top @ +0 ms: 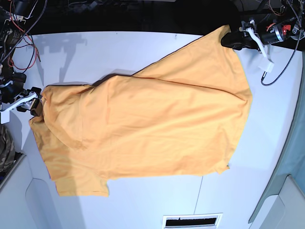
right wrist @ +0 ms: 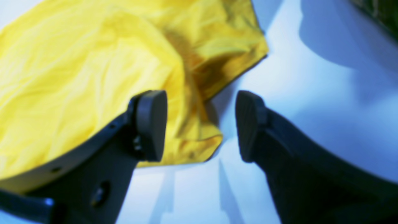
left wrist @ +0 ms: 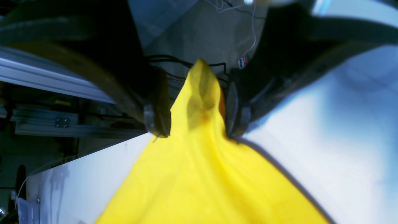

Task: Layout the t-shirt on the table in an organized manner, then fold the t-shirt properly
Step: 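Grasp the shirt corners with both grippers and stretch the shirt flat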

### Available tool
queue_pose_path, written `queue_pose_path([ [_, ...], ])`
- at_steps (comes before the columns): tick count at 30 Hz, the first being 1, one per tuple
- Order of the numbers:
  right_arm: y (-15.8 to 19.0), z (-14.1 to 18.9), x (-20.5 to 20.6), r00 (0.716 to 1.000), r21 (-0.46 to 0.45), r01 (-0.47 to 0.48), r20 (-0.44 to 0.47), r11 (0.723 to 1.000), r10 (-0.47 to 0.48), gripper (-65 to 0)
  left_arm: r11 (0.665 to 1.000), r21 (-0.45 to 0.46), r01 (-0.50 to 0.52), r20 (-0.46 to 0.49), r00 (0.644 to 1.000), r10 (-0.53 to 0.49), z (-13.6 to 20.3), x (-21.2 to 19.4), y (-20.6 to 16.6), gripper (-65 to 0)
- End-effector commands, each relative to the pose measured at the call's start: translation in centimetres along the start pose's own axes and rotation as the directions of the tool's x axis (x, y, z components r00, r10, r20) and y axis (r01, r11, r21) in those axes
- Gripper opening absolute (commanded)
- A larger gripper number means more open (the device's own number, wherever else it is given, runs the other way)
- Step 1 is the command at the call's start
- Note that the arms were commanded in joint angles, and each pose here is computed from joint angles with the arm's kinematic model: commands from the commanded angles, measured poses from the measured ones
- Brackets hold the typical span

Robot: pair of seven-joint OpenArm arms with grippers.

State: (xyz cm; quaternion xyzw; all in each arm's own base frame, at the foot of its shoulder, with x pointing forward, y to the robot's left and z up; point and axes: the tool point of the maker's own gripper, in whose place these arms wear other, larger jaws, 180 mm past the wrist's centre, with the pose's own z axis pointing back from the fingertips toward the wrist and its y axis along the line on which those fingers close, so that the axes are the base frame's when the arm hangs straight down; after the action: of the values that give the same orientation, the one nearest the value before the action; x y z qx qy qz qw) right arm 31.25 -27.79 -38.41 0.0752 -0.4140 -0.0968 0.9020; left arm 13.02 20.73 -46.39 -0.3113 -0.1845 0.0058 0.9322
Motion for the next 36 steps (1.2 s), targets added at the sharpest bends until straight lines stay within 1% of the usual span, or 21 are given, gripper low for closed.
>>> queue_pose_path([
  [1,-0.2,0.0,2.4,0.998,0.002,-0.005,0.065,1.000,0.005,-30.5,0.999,0.033,0.017,-0.036,0.999,-0.016,0.4,-0.5,0.7,-34.1],
  [8,0.4,-3.3,0.8,0.997,0.044,0.072,-0.015,0.996,-0.071,-30.7,0.999,0.030,0.015,-0.031,0.999,-0.014,0.3,-0.4,0.6,-34.1],
  [9,0.4,-3.5,0.6,0.997,0.047,0.076,-0.026,0.996,-0.075,-30.8,0.999,0.029,0.014,-0.031,0.999,-0.013,0.3,-0.4,0.6,-34.8],
  [10,0.6,-3.6,0.5,0.997,0.049,0.076,-0.030,0.996,-0.074,-31.3,1.000,0.028,0.013,-0.030,0.999,-0.012,0.2,-0.4,0.5,-38.2],
  [11,0.6,-3.6,0.4,0.997,0.051,0.075,-0.031,0.996,-0.074,-35.0,1.000,0.028,0.013,-0.028,1.000,-0.012,0.2,-0.4,0.5,-43.5],
  [12,0.6,-3.6,0.4,0.997,0.051,0.076,-0.033,0.996,-0.074,-41.2,1.000,0.024,0.010,-0.023,1.000,-0.009,0.1,-0.4,0.4,-50.4],
  [13,0.6,-3.6,0.4,0.997,0.052,0.077,-0.032,0.996,-0.075,-49.4,1.000,0.021,0.009,-0.018,1.000,-0.008,0.1,-0.2,0.3,-58.6],
  [14,0.6,-3.6,0.5,0.997,0.052,0.077,-0.032,0.996,-0.075,-58.3,1.000,0.015,0.003,-0.014,1.000,-0.003,0.0,-0.2,0.2,-65.0],
  [15,0.6,-3.6,0.5,0.997,0.053,0.075,-0.032,0.996,-0.074,-65.0,1.000,0.012,-0.001,-0.012,1.000,0.001,0.0,-0.3,0.1,-65.0],
  [17,1.0,-3.5,0.2,0.998,0.073,0.057,-0.045,0.996,-0.054,-65.0,1.000,0.005,-0.006,-0.004,1.000,0.006,0.1,-0.1,0.0,-65.0],
  [19,1.5,-3.2,0.1,0.997,0.109,0.063,-0.061,0.992,-0.057,-65.0,1.000,-0.002,-0.010,0.007,1.000,0.010,0.4,0.3,0.1,-65.0],
  [22,2.2,-2.1,0.7,0.994,0.176,0.098,-0.065,0.979,-0.088,-65.0,1.000,-0.026,-0.006,0.005,1.000,0.006,1.6,1.3,-0.1,-65.0],
  [24,1.7,-0.6,1.3,0.993,0.184,0.119,-0.041,0.976,-0.114,-65.0,0.999,-0.044,0.019,-0.010,1.000,-0.020,2.5,2.1,-0.5,-65.0],
  [27,0.1,2.3,1.9,0.991,0.159,0.128,0.020,0.979,-0.133,-65.0,0.995,-0.066,0.073,-0.003,0.997,-0.074,3.9,3.8,-1.3,-65.0],
  [29,-0.9,4.3,1.5,0.990,0.137,0.130,0.033,0.982,-0.136,-65.0,0.991,-0.072,0.109,-0.001,0.994,-0.109,4.7,4.8,-1.7,-65.0],
  [31,-1.7,6.2,0.5,0.990,0.119,0.134,0.026,0.984,-0.138,-65.0,0.988,-0.082,0.133,-0.028,0.990,-0.136,5.3,5.0,-2.0,-65.0],
  [33,-2.7,7.8,-0.9,0.992,0.079,0.126,0.010,0.989,-0.127,-65.0,0.985,-0.099,0.142,-0.053,0.988,-0.148,5.9,5.1,-2.3,-65.0],
  [36,-4.0,10.4,-3.1,0.994,0.028,0.107,-0.022,0.994,-0.106,-65.0,0.984,-0.103,0.147,-0.066,0.986,-0.154,6.8,5.4,-2.2,-65.0],
])
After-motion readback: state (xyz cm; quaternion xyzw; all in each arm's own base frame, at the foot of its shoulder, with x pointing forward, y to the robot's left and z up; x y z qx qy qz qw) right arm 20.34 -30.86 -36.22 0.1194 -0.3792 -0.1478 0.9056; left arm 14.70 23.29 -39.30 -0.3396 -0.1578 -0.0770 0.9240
